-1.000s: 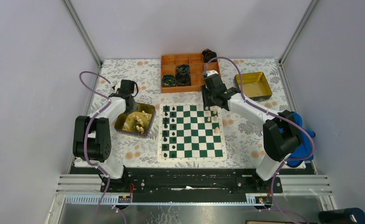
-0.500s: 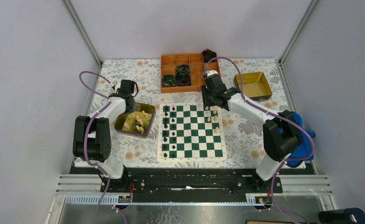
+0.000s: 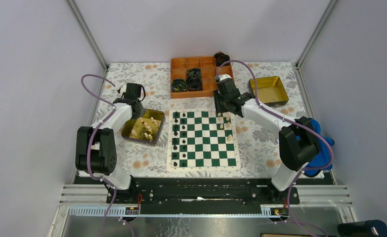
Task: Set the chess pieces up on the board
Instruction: Pick up the chess piece from the storage box.
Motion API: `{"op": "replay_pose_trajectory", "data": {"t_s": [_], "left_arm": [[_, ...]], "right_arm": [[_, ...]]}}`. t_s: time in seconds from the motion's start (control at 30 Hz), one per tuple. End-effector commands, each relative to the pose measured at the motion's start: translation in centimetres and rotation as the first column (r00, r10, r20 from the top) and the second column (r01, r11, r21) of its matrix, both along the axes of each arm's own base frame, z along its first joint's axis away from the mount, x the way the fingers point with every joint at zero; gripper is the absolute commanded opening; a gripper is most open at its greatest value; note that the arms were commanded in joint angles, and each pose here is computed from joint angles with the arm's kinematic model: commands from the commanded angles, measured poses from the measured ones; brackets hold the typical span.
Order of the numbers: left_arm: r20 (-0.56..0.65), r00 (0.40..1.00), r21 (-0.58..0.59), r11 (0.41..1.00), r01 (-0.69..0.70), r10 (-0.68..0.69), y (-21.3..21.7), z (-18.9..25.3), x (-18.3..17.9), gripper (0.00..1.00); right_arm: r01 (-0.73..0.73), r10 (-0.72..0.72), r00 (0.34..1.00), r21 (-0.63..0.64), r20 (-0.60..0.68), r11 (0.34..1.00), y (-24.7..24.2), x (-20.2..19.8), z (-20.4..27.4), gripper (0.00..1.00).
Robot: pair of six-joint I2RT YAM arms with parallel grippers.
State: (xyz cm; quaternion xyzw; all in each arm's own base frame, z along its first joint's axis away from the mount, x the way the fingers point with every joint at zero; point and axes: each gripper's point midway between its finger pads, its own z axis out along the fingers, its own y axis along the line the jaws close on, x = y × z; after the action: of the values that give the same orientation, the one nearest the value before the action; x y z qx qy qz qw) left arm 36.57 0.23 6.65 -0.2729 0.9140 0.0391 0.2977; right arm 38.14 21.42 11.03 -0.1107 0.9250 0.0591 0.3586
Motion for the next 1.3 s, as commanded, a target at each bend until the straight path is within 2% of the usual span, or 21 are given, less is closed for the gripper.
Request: {"op": "replay_pose_trajectory", "data": {"t_s": [0.0,0.17,0.37,0.6,0.83,1.27], "left_arm": [[0.076,0.997,0.015,1.0,-0.013,0.011,0.3,3.1,1.1,0.04],[0.094,0.996,0.016,1.0,-0.009,0.008,0.4,4.3,1.1,0.04],[0.168,0.986,-0.013,1.0,0.024,-0.021,-0.3,7.9,1.1,0.04],[0.311,0.938,-0.057,0.982,0.181,-0.154,-3.2,13.5,0.7,0.04],[0.373,0.869,-0.051,0.928,0.368,-0.324,-8.7,16.4,-0.8,0.01],[0.355,0.721,0.003,0.772,0.635,-0.595,-20.6,16.9,-4.7,0.0]], "right_arm": [[-0.002,0.0,0.998,0.036,0.06,0.999,0.2,0.5,2.3,0.46],[0.0,-0.002,0.998,0.038,0.063,0.999,0.2,0.6,2.4,0.45],[0.023,-0.024,0.996,0.016,0.082,1.0,-0.5,0.8,2.8,0.45],[0.083,-0.083,0.989,0.003,0.12,0.997,-1.5,1.8,3.9,0.46],[0.21,-0.214,0.968,0.046,0.128,0.977,-4.8,3.8,4.7,0.45],[0.426,-0.431,0.894,0.069,0.125,0.902,-12.7,6.1,5.0,0.45]]}}
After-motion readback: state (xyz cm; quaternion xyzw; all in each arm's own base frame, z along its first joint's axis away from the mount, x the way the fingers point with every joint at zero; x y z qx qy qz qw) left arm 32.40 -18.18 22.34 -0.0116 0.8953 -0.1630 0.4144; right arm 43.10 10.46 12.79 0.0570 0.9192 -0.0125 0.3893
